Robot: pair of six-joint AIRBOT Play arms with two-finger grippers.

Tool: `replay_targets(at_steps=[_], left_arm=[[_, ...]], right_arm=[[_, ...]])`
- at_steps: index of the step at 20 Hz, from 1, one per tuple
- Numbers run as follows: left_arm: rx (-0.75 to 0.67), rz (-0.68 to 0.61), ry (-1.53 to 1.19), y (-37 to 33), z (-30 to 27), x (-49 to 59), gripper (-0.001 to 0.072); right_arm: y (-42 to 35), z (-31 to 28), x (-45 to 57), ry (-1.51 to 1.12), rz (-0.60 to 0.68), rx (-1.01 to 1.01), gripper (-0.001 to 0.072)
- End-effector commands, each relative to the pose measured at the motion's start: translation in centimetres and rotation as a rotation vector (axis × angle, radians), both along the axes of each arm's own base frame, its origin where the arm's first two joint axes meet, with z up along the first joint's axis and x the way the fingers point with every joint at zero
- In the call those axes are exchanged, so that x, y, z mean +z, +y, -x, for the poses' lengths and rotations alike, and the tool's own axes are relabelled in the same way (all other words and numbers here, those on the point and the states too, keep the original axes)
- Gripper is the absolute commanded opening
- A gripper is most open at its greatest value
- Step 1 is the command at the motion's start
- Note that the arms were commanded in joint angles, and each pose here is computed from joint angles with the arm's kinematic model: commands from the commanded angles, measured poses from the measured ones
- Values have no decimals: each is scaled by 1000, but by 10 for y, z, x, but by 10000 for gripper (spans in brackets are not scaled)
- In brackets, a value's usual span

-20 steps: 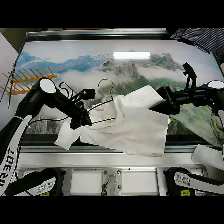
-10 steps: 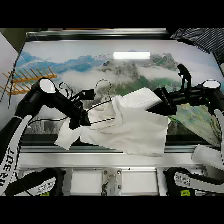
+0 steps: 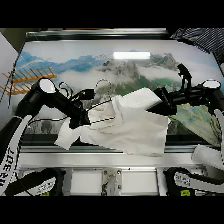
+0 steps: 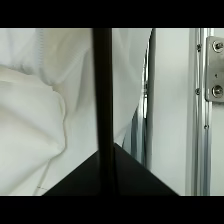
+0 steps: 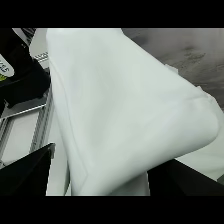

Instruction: Fold the clothes and pants, and hang the long-sleeved shirts on hangers.

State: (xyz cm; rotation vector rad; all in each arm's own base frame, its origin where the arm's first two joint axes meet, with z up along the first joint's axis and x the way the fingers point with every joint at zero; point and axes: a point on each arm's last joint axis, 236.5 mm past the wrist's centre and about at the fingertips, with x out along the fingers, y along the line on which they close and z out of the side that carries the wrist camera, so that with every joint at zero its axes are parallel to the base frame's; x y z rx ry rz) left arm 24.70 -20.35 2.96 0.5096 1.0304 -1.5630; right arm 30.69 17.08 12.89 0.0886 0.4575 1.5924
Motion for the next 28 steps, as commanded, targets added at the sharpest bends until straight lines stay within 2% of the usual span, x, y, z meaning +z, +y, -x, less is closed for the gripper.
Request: replay_targets(at_steps=[1, 3, 4, 6, 18, 19, 20, 21, 26, 27, 28], left_arm=[[1, 3, -1, -1, 0, 1, 10], [1, 3, -1, -1, 0, 1, 9], [1, 3, -1, -1, 0, 1, 9], [1, 3, -1, -1, 0, 1, 9], [1, -5, -4, 1, -1, -1, 12], [-1, -5, -2, 1, 0, -1, 77], [11, -9, 5, 1, -1, -1, 322], [54, -21, 24, 1, -3, -1, 418], [300, -64, 161, 14, -15, 1, 433], [348, -70, 188, 20, -18, 2, 601], [415, -70, 226, 23, -22, 3, 712]], right_arm=[[0, 0, 0, 1, -2, -1, 631], [0, -1, 0, 1, -1, -3, 626], [0, -1, 0, 0, -1, -3, 529], [0, -1, 0, 0, -1, -2, 15], [0, -7, -2, -10, 7, -26, 20], [0, -8, -3, -11, 9, -32, 19], [0, -10, -3, -13, 11, -38, 19], [0, -10, -3, -14, 12, -41, 19], [0, -10, -3, -13, 12, -42, 17], [0, -10, -3, -13, 12, -42, 17], [0, -11, -4, -14, 13, -45, 17]])
